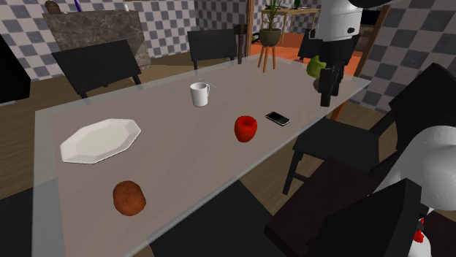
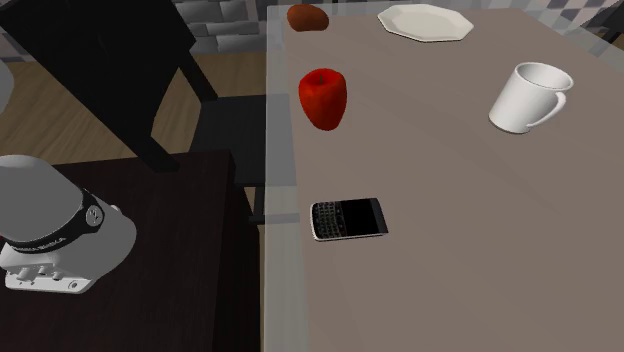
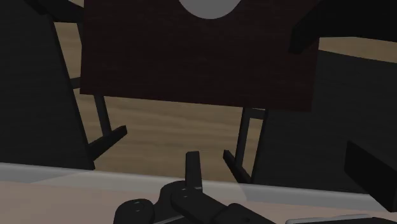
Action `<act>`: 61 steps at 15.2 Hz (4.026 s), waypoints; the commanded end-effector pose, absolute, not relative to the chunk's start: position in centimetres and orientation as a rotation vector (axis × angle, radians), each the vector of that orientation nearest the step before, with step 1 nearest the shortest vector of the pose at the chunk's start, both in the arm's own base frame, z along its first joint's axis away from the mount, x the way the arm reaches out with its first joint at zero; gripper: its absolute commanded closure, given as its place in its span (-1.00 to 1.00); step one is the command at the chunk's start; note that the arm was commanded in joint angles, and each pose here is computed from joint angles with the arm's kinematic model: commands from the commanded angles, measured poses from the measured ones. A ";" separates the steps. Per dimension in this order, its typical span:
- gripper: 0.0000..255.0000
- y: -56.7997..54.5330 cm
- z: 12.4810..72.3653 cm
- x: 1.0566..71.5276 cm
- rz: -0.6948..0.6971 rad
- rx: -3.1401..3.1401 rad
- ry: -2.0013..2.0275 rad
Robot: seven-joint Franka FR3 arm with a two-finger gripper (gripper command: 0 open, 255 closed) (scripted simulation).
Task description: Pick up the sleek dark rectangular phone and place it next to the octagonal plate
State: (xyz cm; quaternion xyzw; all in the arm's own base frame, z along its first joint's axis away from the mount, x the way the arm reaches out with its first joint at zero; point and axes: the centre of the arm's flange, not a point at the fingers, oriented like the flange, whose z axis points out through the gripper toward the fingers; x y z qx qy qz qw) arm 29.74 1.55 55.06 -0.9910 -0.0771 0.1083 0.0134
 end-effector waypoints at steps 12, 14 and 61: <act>-1.00 -4.1 46.4 38.6 0.204 -3.087 -0.214; -1.00 -5.2 44.9 40.3 0.180 -3.087 -0.209; 1.00 -10.7 38.3 49.8 0.047 -3.080 -0.183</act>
